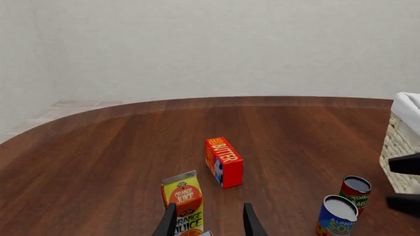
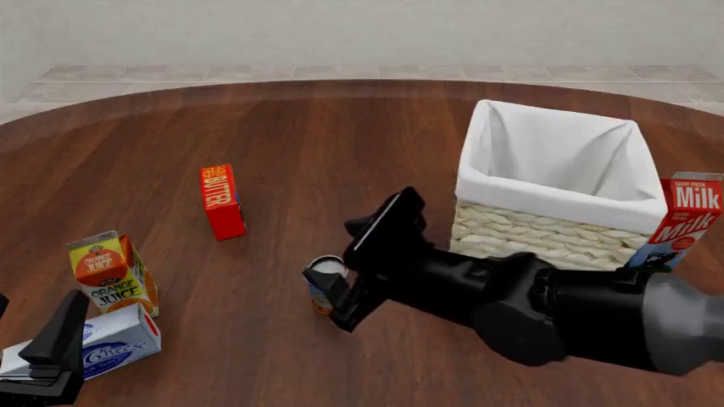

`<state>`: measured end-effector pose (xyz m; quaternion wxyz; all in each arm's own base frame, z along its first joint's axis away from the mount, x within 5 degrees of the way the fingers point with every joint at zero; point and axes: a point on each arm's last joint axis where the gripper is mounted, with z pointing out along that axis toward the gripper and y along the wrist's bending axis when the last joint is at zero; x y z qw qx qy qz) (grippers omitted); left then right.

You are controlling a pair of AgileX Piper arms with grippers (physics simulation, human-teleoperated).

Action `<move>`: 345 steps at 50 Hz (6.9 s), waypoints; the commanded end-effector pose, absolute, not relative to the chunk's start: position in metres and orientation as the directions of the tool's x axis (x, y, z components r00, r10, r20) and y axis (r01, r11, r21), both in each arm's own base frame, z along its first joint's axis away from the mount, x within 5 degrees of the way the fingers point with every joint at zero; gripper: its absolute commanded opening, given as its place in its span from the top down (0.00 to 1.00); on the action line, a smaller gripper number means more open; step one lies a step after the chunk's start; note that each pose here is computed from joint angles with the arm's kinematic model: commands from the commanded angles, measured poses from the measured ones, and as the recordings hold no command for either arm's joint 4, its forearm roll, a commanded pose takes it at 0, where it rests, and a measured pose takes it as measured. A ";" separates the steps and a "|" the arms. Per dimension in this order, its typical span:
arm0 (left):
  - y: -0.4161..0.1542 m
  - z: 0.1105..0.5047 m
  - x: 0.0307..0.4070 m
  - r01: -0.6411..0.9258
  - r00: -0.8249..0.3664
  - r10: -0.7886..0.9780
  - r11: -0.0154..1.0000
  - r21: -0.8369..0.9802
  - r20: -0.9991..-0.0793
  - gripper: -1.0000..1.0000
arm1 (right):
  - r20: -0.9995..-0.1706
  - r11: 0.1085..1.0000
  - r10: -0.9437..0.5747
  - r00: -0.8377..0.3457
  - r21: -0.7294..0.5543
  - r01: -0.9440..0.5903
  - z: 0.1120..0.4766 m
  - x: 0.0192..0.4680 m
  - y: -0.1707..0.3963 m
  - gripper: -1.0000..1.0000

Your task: Pick up the alphabet soup and the tomato sauce, and put them in the basket.

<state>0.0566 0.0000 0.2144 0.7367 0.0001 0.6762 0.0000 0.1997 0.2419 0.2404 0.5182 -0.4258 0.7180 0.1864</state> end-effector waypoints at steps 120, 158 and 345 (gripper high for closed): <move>0.000 0.214 0.057 0.000 0.086 0.000 1.000 0.000 -0.996 0.00 | -0.822 0.627 -0.497 -0.278 -0.119 -0.770 0.135 0.246 0.257 0.00; 0.000 0.215 0.056 0.000 0.087 0.001 1.000 0.001 -0.996 0.00 | -0.820 0.632 -0.501 -0.276 -0.129 -0.764 0.121 0.257 0.261 0.00; 0.000 0.214 0.057 0.000 0.086 0.000 1.000 0.000 -0.996 0.00 | -0.944 0.794 -0.330 0.007 -0.282 -0.539 0.394 0.235 0.143 1.00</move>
